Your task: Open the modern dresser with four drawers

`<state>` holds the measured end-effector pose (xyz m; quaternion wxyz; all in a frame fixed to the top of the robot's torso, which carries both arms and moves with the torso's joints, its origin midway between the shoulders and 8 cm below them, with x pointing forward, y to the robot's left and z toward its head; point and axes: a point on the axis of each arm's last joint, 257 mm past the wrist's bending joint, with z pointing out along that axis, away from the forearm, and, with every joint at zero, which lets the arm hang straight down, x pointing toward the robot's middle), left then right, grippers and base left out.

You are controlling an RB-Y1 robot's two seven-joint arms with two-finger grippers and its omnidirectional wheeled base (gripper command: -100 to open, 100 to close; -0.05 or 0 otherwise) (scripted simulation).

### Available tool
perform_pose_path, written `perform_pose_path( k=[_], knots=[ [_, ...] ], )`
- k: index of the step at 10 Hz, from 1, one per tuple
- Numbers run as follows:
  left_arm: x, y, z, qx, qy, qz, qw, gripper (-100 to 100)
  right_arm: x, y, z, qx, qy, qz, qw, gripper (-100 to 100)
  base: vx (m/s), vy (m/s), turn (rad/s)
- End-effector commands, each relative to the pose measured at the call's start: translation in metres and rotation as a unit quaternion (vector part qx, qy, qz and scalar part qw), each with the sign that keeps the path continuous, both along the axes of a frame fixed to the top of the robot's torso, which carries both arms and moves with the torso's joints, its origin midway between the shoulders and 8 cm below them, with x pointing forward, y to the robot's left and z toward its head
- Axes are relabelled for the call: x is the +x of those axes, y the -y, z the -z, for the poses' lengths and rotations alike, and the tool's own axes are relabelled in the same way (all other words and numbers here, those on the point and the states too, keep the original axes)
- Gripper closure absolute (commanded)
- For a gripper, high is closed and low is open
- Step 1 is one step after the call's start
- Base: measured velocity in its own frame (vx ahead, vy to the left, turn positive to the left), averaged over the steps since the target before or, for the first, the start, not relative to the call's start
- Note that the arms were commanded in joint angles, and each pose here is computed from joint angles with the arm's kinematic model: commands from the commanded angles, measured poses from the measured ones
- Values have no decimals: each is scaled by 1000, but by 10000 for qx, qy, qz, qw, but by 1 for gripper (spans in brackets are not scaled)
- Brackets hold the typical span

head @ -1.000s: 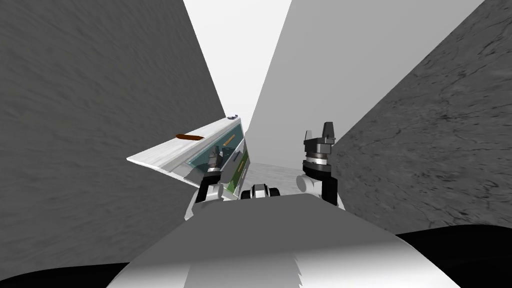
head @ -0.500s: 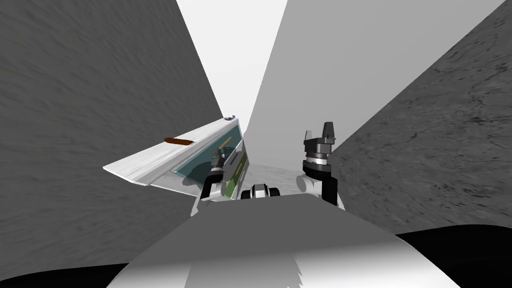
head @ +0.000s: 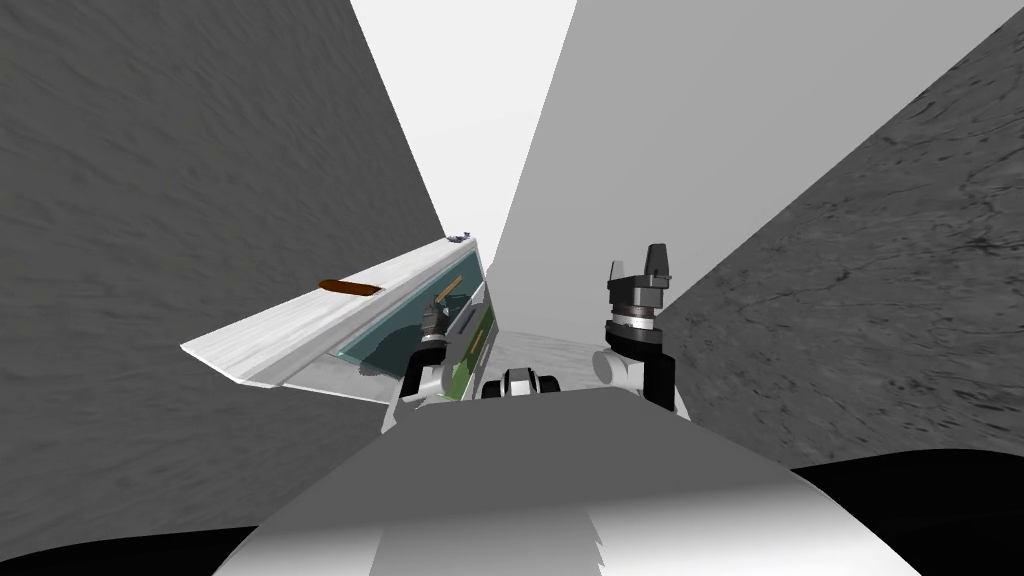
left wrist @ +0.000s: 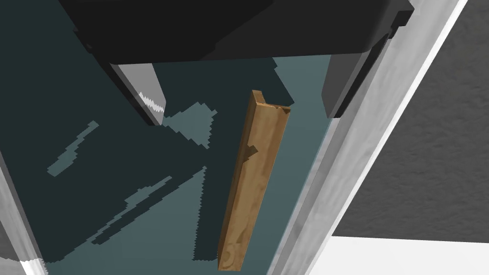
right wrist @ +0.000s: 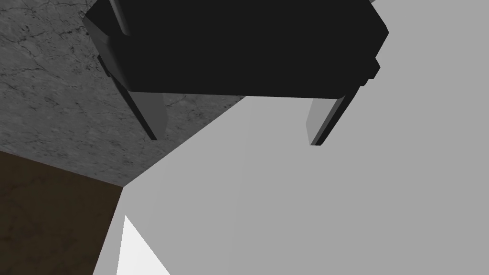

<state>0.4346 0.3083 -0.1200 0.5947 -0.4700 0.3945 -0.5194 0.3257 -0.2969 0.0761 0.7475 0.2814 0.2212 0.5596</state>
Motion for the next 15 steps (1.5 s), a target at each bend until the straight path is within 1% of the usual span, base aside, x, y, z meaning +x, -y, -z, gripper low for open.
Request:
perform_pose_path(
  k=[1,2,6,7,11,12,13,15],
  knots=[
    [1,0,3,-1,7,7,10000,100,0,0,0,1,1,-1,10000,0,-37,-8,12],
    [-1,3,-1,2,22,8,10000,100,0,0,0,1,0,-1,10000,0,-49,-122,-14],
    [-2,4,-4,0,12,7,10000,100,0,0,0,2,1,-1,10000,0,-30,-166,0],
    [-2,3,-5,194,-20,82,9998,-100,0,0,0,1,1,-1,10000,0,0,-16,0],
    [-3,0,-8,520,-66,208,9984,-100,0,0,0,0,0,0,10000,0,4,31,1],
    [-5,-1,-11,424,-67,178,9989,-100,0,0,0,0,0,0,10000,0,28,105,10],
    [-5,-2,-13,483,-80,204,9986,-100,0,0,0,-1,0,0,10000,0,25,147,5],
    [-6,-2,-12,255,-74,121,9996,-100,0,0,0,-2,-1,1,10000,0,42,154,2]
  ],
)
